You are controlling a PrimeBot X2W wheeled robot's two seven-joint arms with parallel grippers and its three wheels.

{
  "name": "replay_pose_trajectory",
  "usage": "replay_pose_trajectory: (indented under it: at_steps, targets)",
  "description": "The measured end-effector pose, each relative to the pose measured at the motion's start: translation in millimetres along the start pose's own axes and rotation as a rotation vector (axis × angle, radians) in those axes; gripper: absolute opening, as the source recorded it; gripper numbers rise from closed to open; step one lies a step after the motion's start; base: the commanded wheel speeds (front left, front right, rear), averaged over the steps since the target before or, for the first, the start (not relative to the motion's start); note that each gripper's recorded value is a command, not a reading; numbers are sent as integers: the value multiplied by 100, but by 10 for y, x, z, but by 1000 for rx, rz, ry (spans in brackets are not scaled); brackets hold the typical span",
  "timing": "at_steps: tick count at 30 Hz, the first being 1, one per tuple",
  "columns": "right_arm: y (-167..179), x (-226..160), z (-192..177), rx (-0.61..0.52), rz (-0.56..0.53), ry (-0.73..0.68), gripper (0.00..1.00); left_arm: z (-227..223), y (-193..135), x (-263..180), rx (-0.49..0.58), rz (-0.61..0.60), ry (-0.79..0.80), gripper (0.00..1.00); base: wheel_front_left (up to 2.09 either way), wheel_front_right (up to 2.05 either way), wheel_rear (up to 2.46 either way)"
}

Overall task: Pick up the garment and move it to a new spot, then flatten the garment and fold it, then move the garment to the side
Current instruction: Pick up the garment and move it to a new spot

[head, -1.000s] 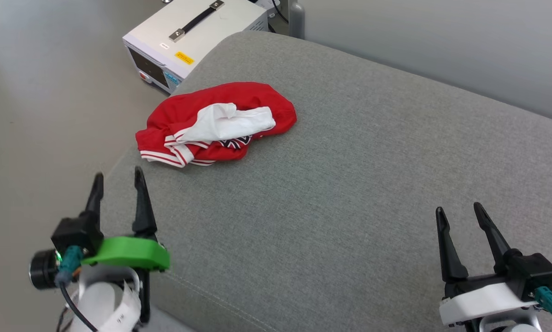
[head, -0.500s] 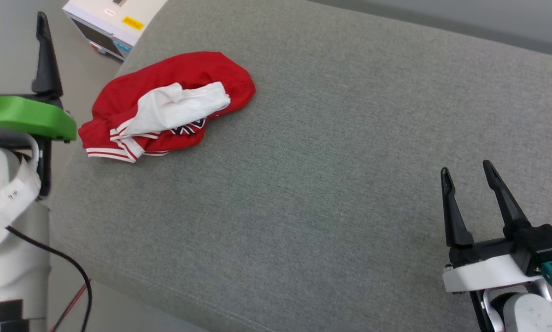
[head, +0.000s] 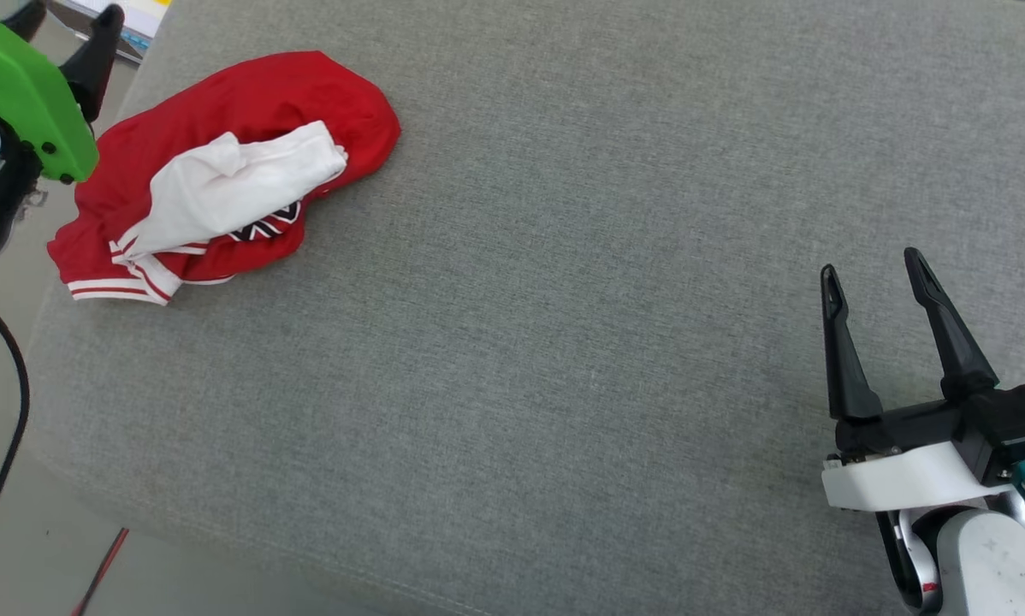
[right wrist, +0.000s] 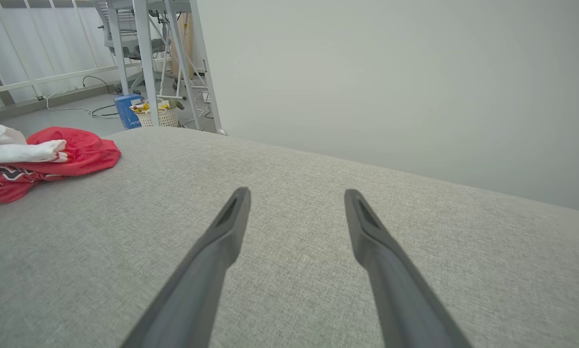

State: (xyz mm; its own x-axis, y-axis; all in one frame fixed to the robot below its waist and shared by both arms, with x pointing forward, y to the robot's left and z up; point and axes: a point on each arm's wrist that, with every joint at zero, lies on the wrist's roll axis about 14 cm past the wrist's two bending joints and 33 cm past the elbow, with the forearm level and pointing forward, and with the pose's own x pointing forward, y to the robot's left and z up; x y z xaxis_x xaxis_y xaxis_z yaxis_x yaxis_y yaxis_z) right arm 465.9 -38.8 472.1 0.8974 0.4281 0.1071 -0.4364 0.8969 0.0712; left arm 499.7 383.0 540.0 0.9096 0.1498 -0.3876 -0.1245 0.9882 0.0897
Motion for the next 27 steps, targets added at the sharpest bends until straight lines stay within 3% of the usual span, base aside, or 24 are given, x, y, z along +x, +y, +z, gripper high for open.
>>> replay_pose_trajectory:
  at_steps: [6,12,20,26,27]
  targets:
    - [-111,-14,-44,-12,-27,8,100,-582,-196,92,24,-73,354,100,0,0,0]
    - [-208,-34,-116,-17,-50,22,100,-1119,-328,99,56,-109,601,100,0,0,0]
    - [-320,-39,-219,-25,-75,42,100,-1792,-464,81,51,-126,800,100,0,0,0]
    - [-384,-62,-264,-29,-91,54,100,-1917,-477,107,65,-132,823,100,0,0,0]
    - [-385,-62,-263,-30,-92,54,100,-1914,-476,106,73,-133,819,48,0,0,0]
